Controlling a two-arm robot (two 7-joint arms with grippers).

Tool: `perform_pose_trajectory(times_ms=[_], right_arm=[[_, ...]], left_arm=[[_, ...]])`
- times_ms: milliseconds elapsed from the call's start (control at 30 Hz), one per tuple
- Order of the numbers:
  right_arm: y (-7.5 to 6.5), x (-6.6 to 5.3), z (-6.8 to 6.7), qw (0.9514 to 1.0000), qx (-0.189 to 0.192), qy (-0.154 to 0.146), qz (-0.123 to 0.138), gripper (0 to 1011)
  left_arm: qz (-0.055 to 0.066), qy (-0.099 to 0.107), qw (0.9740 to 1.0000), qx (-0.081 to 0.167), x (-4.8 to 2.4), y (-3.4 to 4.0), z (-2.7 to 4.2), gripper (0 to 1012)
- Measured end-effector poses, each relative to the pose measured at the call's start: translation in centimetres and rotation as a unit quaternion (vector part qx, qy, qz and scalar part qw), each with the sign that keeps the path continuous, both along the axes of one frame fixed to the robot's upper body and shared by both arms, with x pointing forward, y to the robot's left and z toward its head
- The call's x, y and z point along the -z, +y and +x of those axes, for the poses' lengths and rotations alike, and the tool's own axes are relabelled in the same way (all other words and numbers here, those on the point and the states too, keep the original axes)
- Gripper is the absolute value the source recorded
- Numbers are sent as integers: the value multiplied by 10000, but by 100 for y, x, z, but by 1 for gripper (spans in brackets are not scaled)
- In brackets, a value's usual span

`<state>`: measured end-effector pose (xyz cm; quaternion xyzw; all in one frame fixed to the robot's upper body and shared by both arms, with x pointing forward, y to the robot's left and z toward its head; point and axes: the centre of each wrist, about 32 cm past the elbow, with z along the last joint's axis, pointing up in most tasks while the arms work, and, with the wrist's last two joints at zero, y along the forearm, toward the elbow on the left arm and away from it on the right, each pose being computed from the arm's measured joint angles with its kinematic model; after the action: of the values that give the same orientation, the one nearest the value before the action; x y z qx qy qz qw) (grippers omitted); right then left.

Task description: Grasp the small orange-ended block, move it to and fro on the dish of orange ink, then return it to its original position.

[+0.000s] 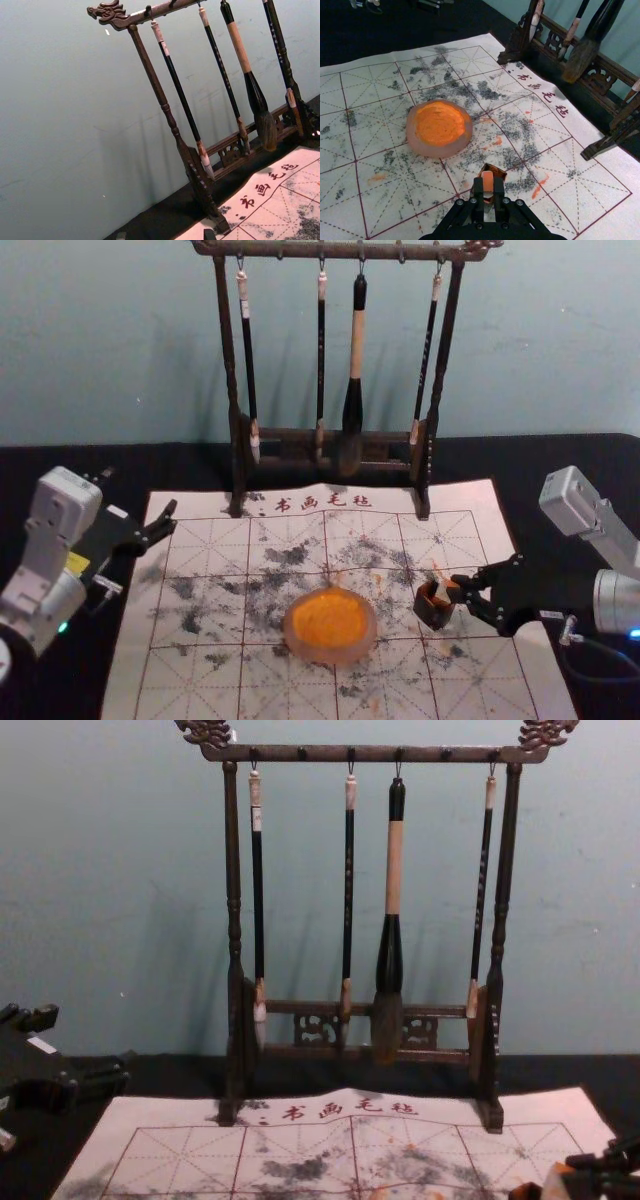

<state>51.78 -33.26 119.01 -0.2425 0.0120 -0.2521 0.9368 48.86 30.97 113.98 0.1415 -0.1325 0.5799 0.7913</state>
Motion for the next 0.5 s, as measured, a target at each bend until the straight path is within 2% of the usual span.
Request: perform_pose_trajectory(times_ms=[500], right_arm=[[-3,-1,-1,10000,3,-1,-9,84]], left_arm=[[0,0,10000,0,0,0,0,1001]])
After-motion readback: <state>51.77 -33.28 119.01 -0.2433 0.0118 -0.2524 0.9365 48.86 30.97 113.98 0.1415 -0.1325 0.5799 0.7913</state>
